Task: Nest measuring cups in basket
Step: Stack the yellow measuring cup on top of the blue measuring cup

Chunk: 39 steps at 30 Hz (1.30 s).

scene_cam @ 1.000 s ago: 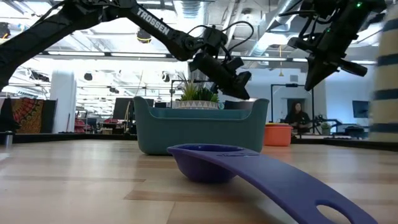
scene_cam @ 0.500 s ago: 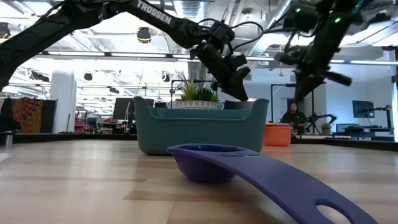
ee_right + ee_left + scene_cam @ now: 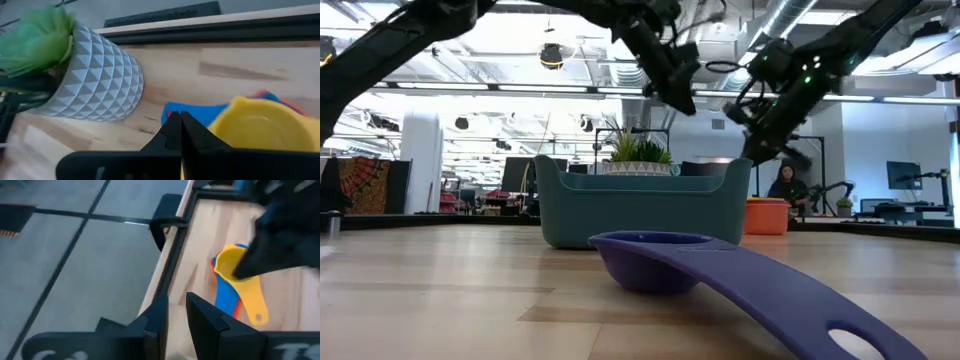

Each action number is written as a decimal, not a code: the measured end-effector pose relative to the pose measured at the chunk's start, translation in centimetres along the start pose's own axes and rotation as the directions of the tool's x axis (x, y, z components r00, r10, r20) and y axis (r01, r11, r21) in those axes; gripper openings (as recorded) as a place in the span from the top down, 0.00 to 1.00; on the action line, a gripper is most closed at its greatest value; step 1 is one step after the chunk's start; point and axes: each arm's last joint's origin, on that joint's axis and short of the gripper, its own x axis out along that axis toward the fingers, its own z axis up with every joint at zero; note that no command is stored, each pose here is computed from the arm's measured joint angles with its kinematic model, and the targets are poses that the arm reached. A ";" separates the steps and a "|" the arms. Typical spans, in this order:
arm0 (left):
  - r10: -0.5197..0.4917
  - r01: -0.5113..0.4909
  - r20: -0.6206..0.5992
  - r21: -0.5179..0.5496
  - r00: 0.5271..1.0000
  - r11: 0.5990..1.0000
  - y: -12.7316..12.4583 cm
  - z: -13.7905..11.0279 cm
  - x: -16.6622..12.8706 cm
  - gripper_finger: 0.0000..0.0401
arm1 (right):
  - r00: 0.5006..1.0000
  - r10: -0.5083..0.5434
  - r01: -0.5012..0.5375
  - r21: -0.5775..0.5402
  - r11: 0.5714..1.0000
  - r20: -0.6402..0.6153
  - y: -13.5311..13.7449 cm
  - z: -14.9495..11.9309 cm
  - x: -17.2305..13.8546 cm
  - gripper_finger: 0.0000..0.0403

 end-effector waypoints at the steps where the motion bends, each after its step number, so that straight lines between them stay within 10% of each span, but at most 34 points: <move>1: 0.006 -0.006 0.013 -0.002 1.000 1.000 0.2 0.2 -0.4 0.85 | 1.000 0.012 -0.012 -0.002 1.000 -0.009 -0.1 0.2 0.6 0.98; 24: 0.053 -0.054 -0.037 -0.037 0.998 0.998 1.1 -0.1 -1.1 0.85 | 0.955 -0.201 0.094 -0.420 0.903 -0.218 1.6 2.8 8.0 0.98; 39: 0.075 -0.079 -0.054 -0.082 0.996 0.993 1.1 -0.2 -1.1 0.85 | 0.890 -0.244 0.011 -0.515 0.857 -0.386 3.3 0.6 3.2 0.99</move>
